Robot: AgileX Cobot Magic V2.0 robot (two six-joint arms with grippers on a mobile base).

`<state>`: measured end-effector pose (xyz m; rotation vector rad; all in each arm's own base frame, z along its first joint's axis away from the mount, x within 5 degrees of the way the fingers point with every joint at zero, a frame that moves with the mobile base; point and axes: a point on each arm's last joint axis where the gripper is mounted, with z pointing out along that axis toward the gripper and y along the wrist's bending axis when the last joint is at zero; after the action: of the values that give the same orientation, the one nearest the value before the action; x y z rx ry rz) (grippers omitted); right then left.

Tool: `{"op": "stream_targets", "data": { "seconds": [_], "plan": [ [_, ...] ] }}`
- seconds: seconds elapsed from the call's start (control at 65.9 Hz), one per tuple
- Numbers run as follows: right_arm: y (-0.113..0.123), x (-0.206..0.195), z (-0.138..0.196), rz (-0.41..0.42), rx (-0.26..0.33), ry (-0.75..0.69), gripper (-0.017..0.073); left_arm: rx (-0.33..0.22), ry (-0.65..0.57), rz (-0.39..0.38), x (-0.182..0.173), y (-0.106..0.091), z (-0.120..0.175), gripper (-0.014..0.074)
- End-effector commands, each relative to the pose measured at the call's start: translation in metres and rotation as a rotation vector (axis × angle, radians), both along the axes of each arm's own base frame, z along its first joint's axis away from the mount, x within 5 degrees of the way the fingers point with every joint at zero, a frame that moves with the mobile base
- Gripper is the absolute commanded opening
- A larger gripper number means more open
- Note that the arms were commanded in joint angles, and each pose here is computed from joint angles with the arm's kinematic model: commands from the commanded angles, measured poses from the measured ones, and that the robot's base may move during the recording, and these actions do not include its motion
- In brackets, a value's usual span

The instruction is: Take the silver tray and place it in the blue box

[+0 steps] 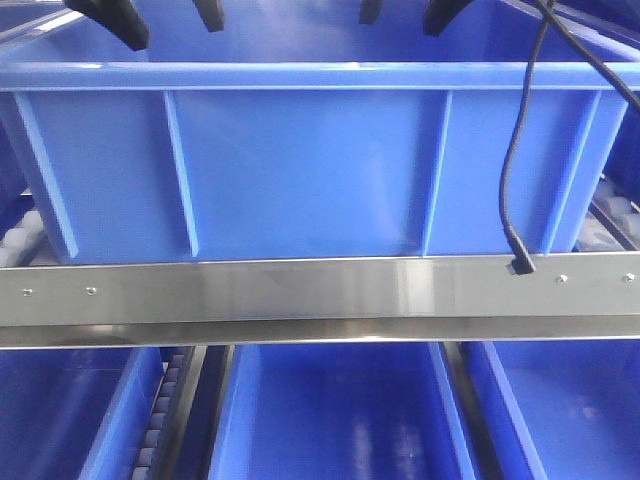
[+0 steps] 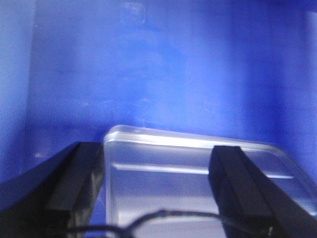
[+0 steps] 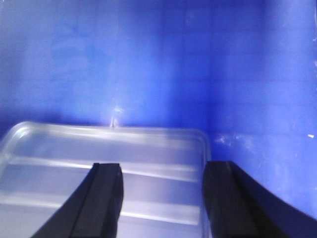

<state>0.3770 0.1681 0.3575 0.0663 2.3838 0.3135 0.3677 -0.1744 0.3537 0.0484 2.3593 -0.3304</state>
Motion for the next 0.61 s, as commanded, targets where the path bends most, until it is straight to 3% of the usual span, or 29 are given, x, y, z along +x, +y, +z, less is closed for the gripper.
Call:
{"op": "stream_targets", "data": {
  "seconds": [0.0,0.061,0.106,0.182,0.243,0.349,0.592],
  "plan": [
    [-0.0066,-0.0084,0.0442,0.011,0.043,-0.182,0.0468,-0.045,-0.142,-0.009,-0.0073,0.0033,0.0368,0.0388],
    [-0.0065,-0.0084,0.0442,0.011,0.043,-0.182,0.0466,-0.046,-0.144,-0.009,-0.0072,0.0032,0.0370,0.0370],
    [-0.0065,-0.0084,0.0442,0.010,0.044,-0.182,0.0459,-0.046,-0.144,-0.009,-0.0072,0.0032,0.0370,0.0309],
    [-0.0066,-0.0085,0.0441,0.010,0.043,-0.180,0.0380,-0.045,-0.142,-0.009,-0.0073,0.0033,0.0368,0.0126],
    [-0.0067,-0.0086,0.0438,0.009,0.041,-0.177,0.0242,-0.046,-0.144,-0.009,-0.0072,0.0032,0.0370,-0.0030],
    [-0.0067,-0.0086,0.0438,0.009,0.041,-0.177,0.0039,-0.053,-0.154,-0.010,-0.0067,0.0028,0.0378,0.0009],
    [-0.0069,-0.0108,0.0426,0.012,0.034,-0.152,0.0052,-0.066,-0.128,-0.011,-0.0090,0.0016,0.0370,-0.0004]
  ]
}}
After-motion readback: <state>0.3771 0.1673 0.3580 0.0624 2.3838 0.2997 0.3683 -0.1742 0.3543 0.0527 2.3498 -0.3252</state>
